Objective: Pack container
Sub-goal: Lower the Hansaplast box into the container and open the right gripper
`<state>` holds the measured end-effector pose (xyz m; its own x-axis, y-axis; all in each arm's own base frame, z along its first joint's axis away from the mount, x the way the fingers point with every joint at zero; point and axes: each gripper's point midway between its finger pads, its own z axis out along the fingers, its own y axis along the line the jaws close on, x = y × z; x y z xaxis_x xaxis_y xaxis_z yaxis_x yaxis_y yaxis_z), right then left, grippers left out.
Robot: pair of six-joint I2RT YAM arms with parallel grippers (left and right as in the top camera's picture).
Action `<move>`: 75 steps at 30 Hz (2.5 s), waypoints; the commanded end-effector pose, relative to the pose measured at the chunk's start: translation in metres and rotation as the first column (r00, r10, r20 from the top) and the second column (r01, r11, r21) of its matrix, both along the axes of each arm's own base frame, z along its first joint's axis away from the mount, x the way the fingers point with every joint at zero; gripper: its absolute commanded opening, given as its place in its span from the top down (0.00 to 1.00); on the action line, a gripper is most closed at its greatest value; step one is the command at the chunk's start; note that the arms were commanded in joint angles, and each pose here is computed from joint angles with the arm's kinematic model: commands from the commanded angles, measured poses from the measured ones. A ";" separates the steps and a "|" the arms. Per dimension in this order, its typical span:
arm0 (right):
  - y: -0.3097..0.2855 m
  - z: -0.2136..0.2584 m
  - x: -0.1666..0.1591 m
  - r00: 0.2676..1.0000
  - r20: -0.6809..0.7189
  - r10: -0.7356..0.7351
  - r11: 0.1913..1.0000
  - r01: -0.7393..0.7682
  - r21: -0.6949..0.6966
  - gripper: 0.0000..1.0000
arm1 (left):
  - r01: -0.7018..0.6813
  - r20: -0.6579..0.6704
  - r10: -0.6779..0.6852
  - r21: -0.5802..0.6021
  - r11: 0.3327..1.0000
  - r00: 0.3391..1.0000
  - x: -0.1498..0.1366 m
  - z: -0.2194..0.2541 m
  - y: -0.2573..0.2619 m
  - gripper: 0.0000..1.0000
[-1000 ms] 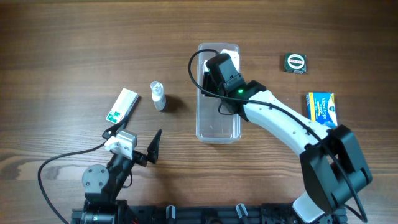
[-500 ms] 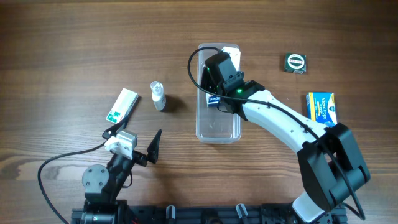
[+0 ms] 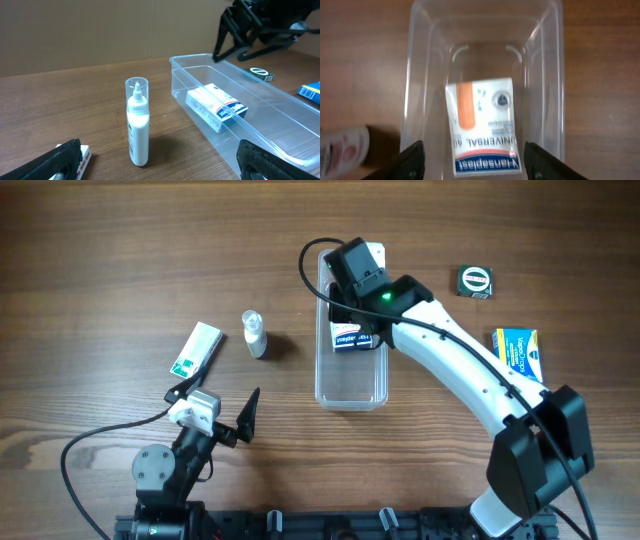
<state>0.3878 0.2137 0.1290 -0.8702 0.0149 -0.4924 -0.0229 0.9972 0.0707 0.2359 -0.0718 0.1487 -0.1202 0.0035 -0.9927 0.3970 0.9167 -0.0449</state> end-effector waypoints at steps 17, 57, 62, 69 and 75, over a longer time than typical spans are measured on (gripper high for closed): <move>-0.001 -0.046 -0.052 0.964 -0.255 0.080 0.997 -0.078 0.016 0.83 | -0.010 -0.005 0.010 0.008 1.000 1.000 0.001 -0.002 0.002 0.00; 0.004 -0.122 -0.031 0.966 -0.254 0.043 0.998 -0.052 -0.030 0.96 | -0.010 -0.005 0.010 0.008 1.000 1.000 0.001 -0.002 0.002 0.00; -0.007 -0.120 -0.022 0.979 -0.204 0.008 0.995 -0.028 -0.094 0.96 | -0.010 -0.005 0.011 0.008 1.000 1.000 0.001 -0.002 0.002 0.00; -0.003 -0.117 -0.014 0.986 -0.169 0.008 0.997 -0.022 -0.079 0.96 | -0.010 -0.005 0.010 0.008 1.000 1.000 0.001 -0.002 0.002 0.00; 0.003 -0.114 -0.006 0.990 -0.139 0.014 0.998 -0.021 -0.052 0.95 | -0.010 -0.005 0.010 0.008 1.000 1.000 0.001 -0.002 0.002 0.00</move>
